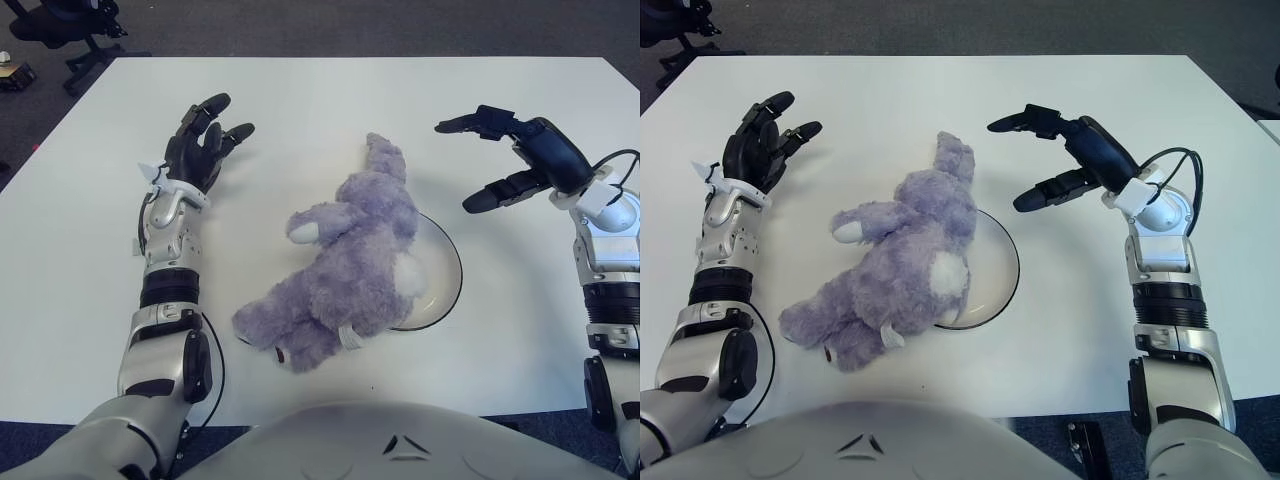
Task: Put the doll into the plate.
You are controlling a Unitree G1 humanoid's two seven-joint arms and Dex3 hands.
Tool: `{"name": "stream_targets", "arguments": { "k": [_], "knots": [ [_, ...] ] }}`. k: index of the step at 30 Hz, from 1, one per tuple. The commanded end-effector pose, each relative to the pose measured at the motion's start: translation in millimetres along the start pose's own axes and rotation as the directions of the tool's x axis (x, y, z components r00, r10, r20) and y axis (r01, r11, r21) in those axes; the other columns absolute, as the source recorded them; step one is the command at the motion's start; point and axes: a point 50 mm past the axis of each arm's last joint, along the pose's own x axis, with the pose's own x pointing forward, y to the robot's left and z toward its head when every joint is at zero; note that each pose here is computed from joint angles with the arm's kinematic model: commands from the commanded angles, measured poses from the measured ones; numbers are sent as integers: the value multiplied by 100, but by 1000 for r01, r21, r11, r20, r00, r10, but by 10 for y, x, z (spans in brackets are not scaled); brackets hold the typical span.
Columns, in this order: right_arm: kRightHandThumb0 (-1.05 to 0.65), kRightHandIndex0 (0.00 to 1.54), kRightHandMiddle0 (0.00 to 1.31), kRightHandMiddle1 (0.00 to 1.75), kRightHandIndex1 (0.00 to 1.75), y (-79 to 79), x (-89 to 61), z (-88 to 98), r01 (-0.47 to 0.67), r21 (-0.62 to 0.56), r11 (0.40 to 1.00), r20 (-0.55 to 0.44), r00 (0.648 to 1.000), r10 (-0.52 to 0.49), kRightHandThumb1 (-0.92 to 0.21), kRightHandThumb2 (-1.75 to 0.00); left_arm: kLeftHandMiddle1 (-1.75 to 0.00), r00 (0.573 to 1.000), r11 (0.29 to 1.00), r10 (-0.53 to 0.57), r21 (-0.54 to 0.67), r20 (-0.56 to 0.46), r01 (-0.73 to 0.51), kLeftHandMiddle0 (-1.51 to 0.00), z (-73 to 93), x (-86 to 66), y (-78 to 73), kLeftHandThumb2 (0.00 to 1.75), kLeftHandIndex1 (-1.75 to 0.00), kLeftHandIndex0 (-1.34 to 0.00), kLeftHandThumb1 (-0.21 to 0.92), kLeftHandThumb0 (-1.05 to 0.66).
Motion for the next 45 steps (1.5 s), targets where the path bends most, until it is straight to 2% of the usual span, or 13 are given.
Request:
{"name": "stream_targets", "arguments": {
  "k": [1,11,15,18,21,25,28,30,33,38,39,42,45],
  "knots": [
    [-45,61,47,48,1,-41,30,9,0,-26,1000,14,1000,0,-81,0,-51,1000,1000,-17,-1,2,17,-60,18,7,-20,25,-68,-40,92,-32],
    [-45,61,47,48,0,-43,27,-10,0,-33,999,14,1000,0,-82,0,-50,1000,1000,-17,-2,0,17,-60,11,5,-20,25,-68,-40,92,-31],
    [-41,63,48,48,2,-79,30,-139,78,-132,988,-128,987,-95,-85,-2,-52,1000,1000,-9,2,-4,9,-61,-47,-44,-12,27,-68,-41,92,-31],
    [-40,66,48,48,3,-36,74,-252,150,-67,986,-256,953,-162,-88,-2,-53,1000,1000,-4,2,-5,4,-61,-107,-118,-3,28,-68,-41,92,-31],
    [-40,68,48,47,3,-11,107,-296,187,-36,982,-319,929,-188,-89,-2,-53,1000,1000,-1,1,-4,1,-61,-135,-156,0,28,-68,-41,92,-31],
    [-40,70,46,45,4,95,218,-534,276,29,961,-450,862,-234,-91,-4,-55,1000,1000,16,-5,-5,-16,-62,-187,-236,18,29,-67,-41,92,-31],
    [-37,74,46,44,6,160,228,-702,333,56,941,-481,835,-267,-92,-13,-56,1000,1000,29,-3,-6,-29,-63,-198,-249,15,29,-68,-42,92,-31],
    [-35,78,45,44,8,172,226,-742,344,60,937,-486,830,-273,-92,-18,-57,999,999,32,-3,-7,-32,-64,-200,-252,13,30,-68,-43,92,-31],
    [-34,80,46,44,8,215,203,-836,422,135,896,-509,806,-303,-92,-24,-61,999,999,49,10,-12,-49,-62,-212,-272,9,30,-68,-43,92,-31],
    [-35,82,47,45,9,229,211,-889,463,138,876,-539,777,-326,-92,-28,-64,998,998,60,19,-18,-60,-61,-229,-297,-9,31,-68,-44,92,-32],
    [-35,82,47,46,9,248,221,-912,486,142,862,-561,757,-335,-92,-28,-64,998,998,65,20,-22,-64,-61,-235,-303,-14,31,-68,-44,92,-32],
    [-35,86,44,62,11,291,223,-973,529,156,834,-606,718,-342,-92,-30,-65,997,997,73,23,-28,-72,-62,-250,-313,-36,31,-68,-44,92,-33],
    [-35,87,42,70,12,362,184,-1067,562,197,803,-655,685,-319,-92,-31,-64,996,997,81,23,-39,-80,-62,-262,-324,-54,31,-68,-45,92,-33]
  ]
}}
